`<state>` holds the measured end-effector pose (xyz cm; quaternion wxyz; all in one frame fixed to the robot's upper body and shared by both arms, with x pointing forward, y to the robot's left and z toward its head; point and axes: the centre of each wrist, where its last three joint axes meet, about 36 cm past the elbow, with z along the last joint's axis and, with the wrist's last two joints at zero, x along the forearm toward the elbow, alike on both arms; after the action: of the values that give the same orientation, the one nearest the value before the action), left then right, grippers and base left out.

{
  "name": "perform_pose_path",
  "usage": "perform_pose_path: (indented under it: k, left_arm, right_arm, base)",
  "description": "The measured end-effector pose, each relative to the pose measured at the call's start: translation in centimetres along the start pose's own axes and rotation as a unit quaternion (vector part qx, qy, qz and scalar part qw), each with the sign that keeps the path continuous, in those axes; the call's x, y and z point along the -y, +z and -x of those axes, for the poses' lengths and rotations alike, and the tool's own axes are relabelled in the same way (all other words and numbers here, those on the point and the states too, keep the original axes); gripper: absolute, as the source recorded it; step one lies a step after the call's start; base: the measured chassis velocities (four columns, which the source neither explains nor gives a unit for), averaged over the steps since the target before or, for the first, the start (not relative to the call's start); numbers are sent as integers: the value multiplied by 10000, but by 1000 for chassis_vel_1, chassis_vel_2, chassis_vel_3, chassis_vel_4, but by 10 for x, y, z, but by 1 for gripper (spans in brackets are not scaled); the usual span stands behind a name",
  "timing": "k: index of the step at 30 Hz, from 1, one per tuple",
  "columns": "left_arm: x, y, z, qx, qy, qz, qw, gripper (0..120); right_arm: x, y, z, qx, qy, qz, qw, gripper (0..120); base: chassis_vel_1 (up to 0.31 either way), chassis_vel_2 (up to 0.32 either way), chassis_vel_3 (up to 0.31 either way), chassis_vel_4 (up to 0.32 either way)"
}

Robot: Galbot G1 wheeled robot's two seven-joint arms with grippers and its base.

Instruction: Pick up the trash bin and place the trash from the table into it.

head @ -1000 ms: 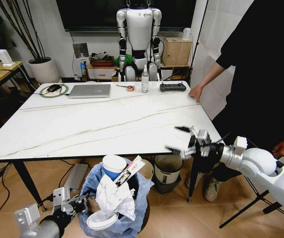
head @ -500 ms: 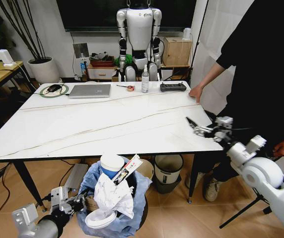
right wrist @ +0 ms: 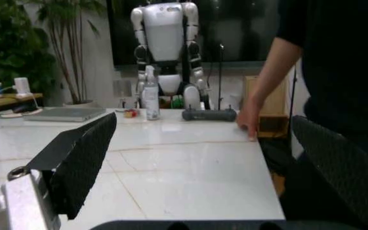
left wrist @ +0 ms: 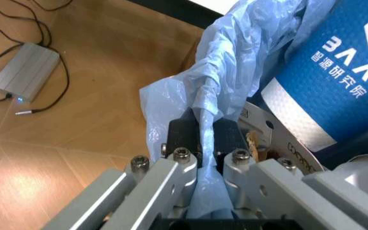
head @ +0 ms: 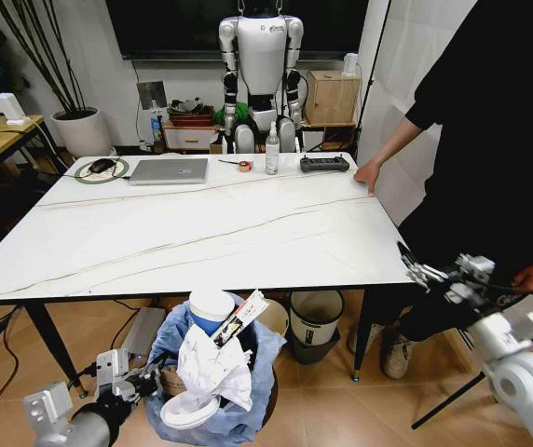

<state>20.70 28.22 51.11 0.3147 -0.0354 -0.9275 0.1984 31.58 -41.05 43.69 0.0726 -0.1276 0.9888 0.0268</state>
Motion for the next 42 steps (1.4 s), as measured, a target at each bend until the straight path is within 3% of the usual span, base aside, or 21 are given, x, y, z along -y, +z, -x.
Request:
perform_pose_path:
  k: [5,14,42]
  left_arm:
    - [1,0,0,-9,21,50,10000,0]
    - [1,3,2,63,86,169,9998,0]
    - [-21,20,20,315,-307,451,9980,0]
  right_arm:
    - [6,4,-29,27,-47,5,10000,100]
    - [-13,25,-71,77,69,112,9999,100]
    - [-14,27,-69,93,43,131,9999,100]
  base:
    - [0,0,0,0]
    - [0,0,0,0]
    - [0,0,0,0]
